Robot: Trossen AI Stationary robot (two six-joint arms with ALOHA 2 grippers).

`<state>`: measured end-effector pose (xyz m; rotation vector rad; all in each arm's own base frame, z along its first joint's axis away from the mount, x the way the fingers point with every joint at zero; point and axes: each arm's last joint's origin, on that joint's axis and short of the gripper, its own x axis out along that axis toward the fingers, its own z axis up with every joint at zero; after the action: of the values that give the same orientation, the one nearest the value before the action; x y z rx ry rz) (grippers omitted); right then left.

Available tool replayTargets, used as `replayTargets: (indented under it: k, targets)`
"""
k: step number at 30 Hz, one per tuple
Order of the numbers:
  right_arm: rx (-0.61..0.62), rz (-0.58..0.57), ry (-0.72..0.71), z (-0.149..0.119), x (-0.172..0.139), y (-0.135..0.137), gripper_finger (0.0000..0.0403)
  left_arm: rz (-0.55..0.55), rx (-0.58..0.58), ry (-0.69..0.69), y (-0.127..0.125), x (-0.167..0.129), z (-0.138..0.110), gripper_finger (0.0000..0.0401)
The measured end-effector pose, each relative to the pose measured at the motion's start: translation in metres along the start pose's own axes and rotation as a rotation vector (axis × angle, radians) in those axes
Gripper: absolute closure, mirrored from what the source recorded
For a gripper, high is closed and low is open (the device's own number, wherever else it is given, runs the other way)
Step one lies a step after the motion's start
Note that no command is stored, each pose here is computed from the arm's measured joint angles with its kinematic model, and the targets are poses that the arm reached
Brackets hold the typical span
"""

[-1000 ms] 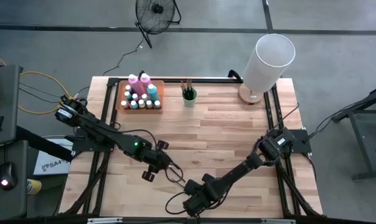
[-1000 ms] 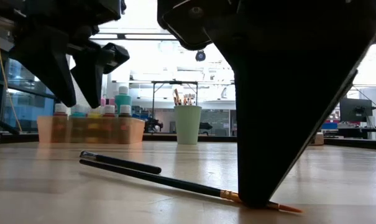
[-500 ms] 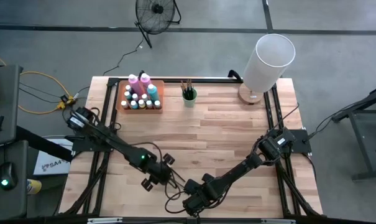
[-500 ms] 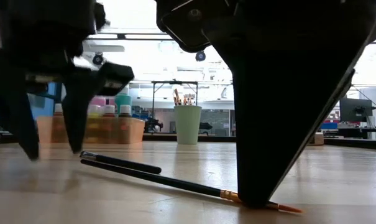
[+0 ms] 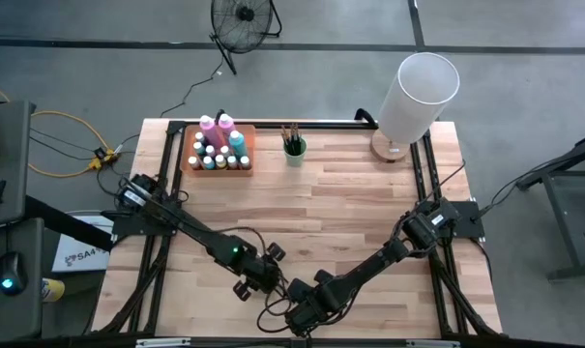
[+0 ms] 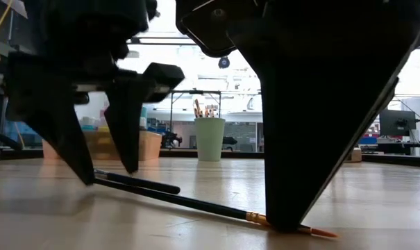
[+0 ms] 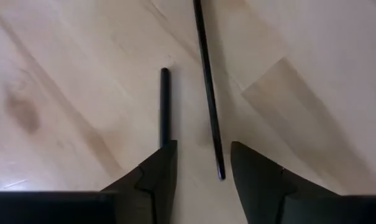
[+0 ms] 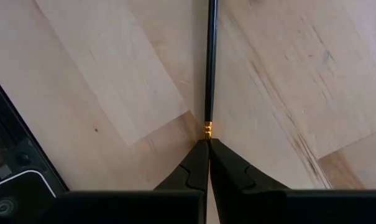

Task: Pick & Place Paint Supplies
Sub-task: Put the black paint brush into the green cup

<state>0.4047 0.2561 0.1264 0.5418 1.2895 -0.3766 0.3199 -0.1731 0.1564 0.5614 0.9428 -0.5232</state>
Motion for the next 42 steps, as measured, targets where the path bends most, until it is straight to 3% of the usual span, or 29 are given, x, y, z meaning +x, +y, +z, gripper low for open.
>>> replayTargets:
  k: [6,13,23,38,42]
  targets:
    - [0.012,-0.001,-0.002,0.000,0.000,0.000,0.0400,-0.026,0.010,0.077,0.000,0.017,0.004,0.0256]
    - [0.015,-0.002,-0.002,0.000,0.000,0.000,0.0400,-0.086,0.050,0.115,-0.003,0.017,0.001,0.0260]
    - [0.016,-0.001,-0.002,0.000,0.000,0.000,0.0400,-0.111,0.012,0.126,-0.004,0.018,-0.001,0.0305]
    - [0.018,0.005,-0.002,0.001,0.000,0.000,0.0400,-0.149,-0.019,0.166,-0.008,0.030,-0.007,0.0330]
    - [0.018,0.007,-0.003,0.001,0.000,0.000,0.0400,-0.168,-0.022,0.175,-0.009,0.034,-0.009,0.0364]
